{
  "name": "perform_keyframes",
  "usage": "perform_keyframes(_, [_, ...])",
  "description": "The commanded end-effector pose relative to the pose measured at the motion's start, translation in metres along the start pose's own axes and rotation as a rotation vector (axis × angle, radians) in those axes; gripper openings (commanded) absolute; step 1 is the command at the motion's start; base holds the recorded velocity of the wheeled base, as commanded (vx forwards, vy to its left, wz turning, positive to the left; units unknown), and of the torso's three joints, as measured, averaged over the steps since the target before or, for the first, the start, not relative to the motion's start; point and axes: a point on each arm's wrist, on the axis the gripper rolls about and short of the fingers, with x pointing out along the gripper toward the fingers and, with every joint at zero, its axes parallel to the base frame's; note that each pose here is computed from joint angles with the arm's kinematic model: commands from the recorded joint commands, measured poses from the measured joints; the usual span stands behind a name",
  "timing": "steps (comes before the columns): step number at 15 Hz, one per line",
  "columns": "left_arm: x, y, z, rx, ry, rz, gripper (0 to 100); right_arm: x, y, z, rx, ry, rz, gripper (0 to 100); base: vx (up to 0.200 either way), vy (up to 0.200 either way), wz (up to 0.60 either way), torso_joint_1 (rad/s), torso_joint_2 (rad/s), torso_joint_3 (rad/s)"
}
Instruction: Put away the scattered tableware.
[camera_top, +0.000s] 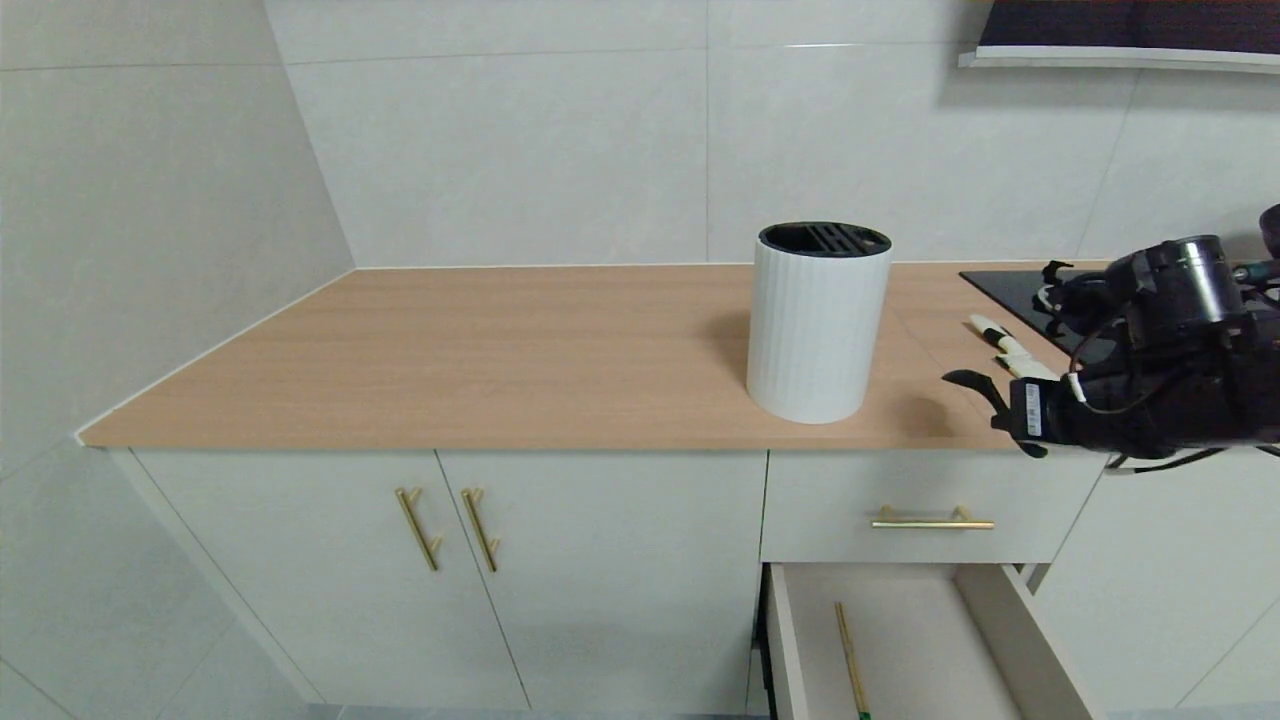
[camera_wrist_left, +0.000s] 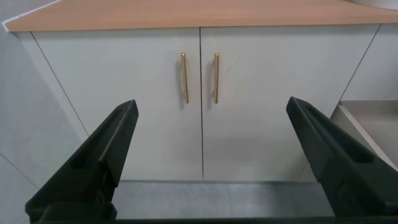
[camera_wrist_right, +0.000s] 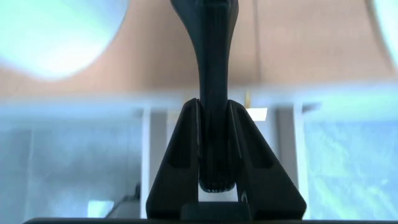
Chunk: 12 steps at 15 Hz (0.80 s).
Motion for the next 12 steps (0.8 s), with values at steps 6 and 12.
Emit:
perform_keyframes(6, [0.0, 0.0, 0.0, -0.001, 0.0, 0.0, 100, -0.049, -0.003, -0.069, -0.05, 0.087, 0.039, 0, 0.0, 0.0, 0.0, 0.0, 0.0, 0.0])
perform_keyframes(12, [0.0, 0.0, 0.0, 0.0, 0.0, 0.0, 100, -0.043, 0.006, -0.081, -0.09, 0.137, 0.064, 0, 0.0, 0.0, 0.0, 0.0, 0.0, 0.0])
